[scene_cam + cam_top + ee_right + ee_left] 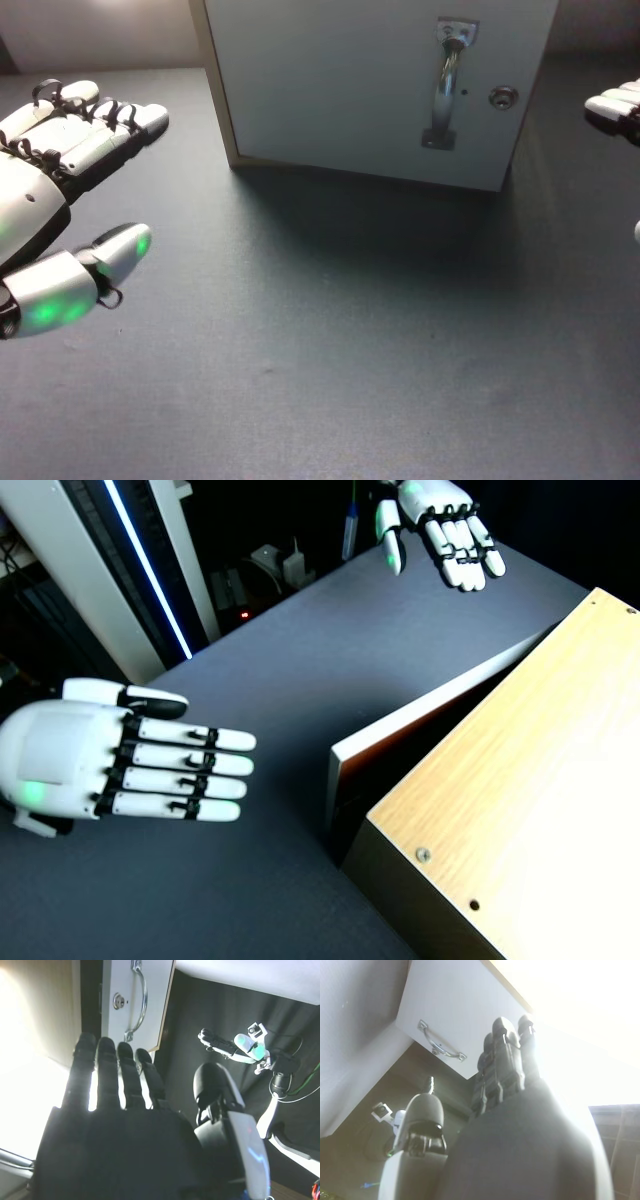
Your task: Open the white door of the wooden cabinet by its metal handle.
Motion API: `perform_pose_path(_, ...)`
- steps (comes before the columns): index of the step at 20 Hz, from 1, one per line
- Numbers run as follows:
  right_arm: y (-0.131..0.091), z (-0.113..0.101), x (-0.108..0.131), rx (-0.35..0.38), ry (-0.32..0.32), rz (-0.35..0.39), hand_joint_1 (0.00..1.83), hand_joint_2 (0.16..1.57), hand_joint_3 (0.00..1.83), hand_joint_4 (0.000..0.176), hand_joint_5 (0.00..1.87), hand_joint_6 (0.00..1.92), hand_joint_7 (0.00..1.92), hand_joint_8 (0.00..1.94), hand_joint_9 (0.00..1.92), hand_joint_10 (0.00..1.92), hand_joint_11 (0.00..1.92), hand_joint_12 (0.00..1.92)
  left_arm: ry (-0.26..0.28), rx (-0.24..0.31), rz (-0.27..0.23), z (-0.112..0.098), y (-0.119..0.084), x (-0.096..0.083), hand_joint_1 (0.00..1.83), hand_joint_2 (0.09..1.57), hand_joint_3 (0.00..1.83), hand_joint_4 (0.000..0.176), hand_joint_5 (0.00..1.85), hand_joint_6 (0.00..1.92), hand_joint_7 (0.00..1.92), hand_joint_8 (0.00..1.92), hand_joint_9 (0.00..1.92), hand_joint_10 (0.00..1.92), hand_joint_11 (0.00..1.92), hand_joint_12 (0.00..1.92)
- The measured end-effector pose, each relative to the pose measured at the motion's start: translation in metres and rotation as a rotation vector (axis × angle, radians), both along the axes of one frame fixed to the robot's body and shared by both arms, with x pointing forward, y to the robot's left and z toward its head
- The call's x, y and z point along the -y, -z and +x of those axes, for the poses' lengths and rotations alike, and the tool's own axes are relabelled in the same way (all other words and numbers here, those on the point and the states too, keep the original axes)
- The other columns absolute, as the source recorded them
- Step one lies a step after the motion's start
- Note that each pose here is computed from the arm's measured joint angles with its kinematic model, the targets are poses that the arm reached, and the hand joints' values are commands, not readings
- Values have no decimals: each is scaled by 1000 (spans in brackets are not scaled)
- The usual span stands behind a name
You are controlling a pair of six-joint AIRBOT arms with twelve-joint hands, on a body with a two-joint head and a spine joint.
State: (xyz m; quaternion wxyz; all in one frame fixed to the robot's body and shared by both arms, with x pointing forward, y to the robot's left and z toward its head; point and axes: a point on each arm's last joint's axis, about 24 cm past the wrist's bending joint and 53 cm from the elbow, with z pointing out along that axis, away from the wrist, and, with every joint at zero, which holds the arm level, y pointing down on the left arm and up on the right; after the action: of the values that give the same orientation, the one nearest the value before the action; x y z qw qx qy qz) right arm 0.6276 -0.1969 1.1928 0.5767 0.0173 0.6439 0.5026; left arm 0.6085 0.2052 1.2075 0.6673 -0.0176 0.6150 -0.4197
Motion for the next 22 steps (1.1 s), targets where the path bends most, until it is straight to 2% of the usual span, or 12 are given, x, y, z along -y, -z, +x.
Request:
perform_pose_path(2, -4, 6, 1, 12, 8, 2, 506, 1469, 0, 0, 52, 1, 44, 1, 0, 0, 48, 62, -4, -2, -3, 1, 0, -1, 0, 1571, 38, 0, 149, 1, 106, 1, 85, 2, 0, 295)
perform_pose_path(5, -5, 11, 3, 11, 19, 0, 462, 1474, 2, 0, 48, 1, 39, 2, 0, 0, 18, 34, 0, -1, -3, 1, 1, 1, 0, 1571, 33, 0, 140, 0, 94, 0, 73, 0, 0, 270)
perform_pose_path(8, -4, 14, 4, 12, 21, -12, 348, 1499, 6, 0, 48, 0, 11, 1, 0, 0, 0, 4, 0, -3, -2, 1, 1, 1, 0, 1571, 48, 0, 136, 0, 84, 0, 71, 0, 0, 278)
perform_pose_path(9, -5, 22, 4, 13, 34, -12, 202, 1513, 7, 0, 2, 0, 0, 0, 0, 0, 0, 0, 0, -5, -1, 1, 1, 1, 0, 1571, 63, 0, 145, 3, 92, 3, 79, 3, 0, 285)
perform_pose_path(12, -9, 32, 3, 22, 49, -17, 12, 1476, 0, 0, 0, 0, 0, 0, 0, 0, 0, 0, 0, -4, -1, 1, 1, 1, 0, 1568, 33, 0, 123, 0, 66, 1, 48, 1, 0, 211)
perform_pose_path(16, -5, 45, 1, 11, 64, -34, 0, 1352, 0, 0, 0, 0, 0, 0, 0, 0, 0, 0, 0, -4, -2, 1, 1, 1, 0, 1548, 11, 0, 86, 0, 45, 0, 33, 0, 0, 186)
perform_pose_path(22, -11, 63, 4, 17, 96, -39, 0, 1350, 0, 0, 0, 0, 0, 0, 0, 0, 0, 0, -2, -5, -2, 1, 2, 0, 0, 1545, 6, 0, 94, 4, 46, 2, 36, 4, 7, 194)
